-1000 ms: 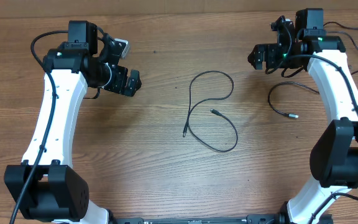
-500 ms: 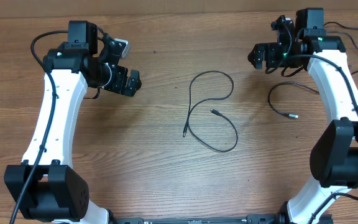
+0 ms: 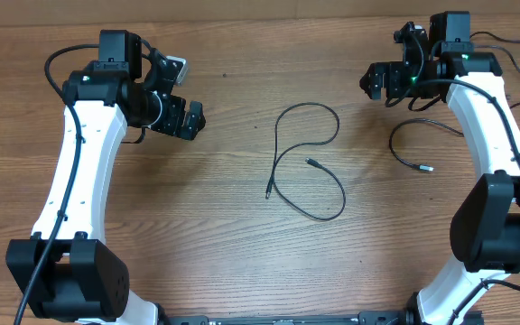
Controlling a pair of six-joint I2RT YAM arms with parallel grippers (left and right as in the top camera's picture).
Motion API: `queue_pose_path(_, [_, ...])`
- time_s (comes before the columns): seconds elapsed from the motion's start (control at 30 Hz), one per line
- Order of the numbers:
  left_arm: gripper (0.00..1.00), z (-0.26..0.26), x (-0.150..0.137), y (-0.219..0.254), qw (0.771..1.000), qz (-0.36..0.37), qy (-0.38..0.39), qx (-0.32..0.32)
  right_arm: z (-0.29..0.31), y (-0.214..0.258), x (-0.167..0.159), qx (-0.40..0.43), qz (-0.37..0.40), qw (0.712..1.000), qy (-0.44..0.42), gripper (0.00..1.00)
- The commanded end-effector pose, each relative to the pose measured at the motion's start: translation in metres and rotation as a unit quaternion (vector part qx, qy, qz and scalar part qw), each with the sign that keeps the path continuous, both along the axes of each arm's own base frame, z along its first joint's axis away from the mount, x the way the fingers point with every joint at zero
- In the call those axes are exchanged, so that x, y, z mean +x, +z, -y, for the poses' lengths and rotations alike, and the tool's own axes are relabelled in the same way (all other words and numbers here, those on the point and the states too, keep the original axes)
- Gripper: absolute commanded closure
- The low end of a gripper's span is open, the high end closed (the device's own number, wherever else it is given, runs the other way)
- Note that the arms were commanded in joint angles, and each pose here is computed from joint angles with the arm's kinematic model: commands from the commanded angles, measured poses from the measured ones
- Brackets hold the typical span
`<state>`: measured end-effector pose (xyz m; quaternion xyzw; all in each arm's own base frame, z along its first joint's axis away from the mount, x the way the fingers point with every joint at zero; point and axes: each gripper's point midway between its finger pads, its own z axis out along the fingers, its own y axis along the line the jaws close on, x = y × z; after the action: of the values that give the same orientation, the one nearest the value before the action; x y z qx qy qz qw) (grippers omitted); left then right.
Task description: Untangle cables
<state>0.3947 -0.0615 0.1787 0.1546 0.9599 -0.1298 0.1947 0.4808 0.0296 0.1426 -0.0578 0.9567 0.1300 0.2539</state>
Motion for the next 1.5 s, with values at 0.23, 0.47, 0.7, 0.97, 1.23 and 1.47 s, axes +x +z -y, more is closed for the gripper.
queue_pose_path(0.23, [0.0, 0.0004, -0.0008, 0.0102, 1.0, 0.013, 0.002, -0.001, -0.0012, -0.0067, -0.001, 0.001, -0.006, 1.0, 0.005, 0.0])
queue_pose_path(0.47, [0.0, 0.0004, -0.0008, 0.0102, 1.0, 0.013, 0.002, -0.001, -0.0012, -0.008, -0.0009, 0.0, -0.007, 1.0, 0.005, 0.0])
queue_pose_path(0.7, [0.0, 0.0004, -0.0008, 0.0102, 1.0, 0.013, 0.002, -0.001, -0.0011, -0.0079, -0.0007, 0.0, -0.007, 1.0, 0.005, 0.0])
queue_pose_path(0.97, [0.0, 0.0004, -0.0008, 0.0102, 1.0, 0.013, 0.002, -0.001, -0.0011, -0.0078, -0.0006, 0.0, -0.006, 1.0, 0.005, 0.0])
queue_pose_path(1.23, [0.0, 0.0004, -0.0008, 0.0102, 1.0, 0.013, 0.002, -0.001, -0.001, -0.0062, 0.0024, 0.0, 0.001, 1.0, 0.005, 0.0])
queue_pose_path(1.47, [0.0, 0.0004, -0.0008, 0.0102, 1.0, 0.013, 0.002, -0.001, -0.001, -0.0059, 0.0031, 0.0, 0.003, 1.0, 0.005, 0.0])
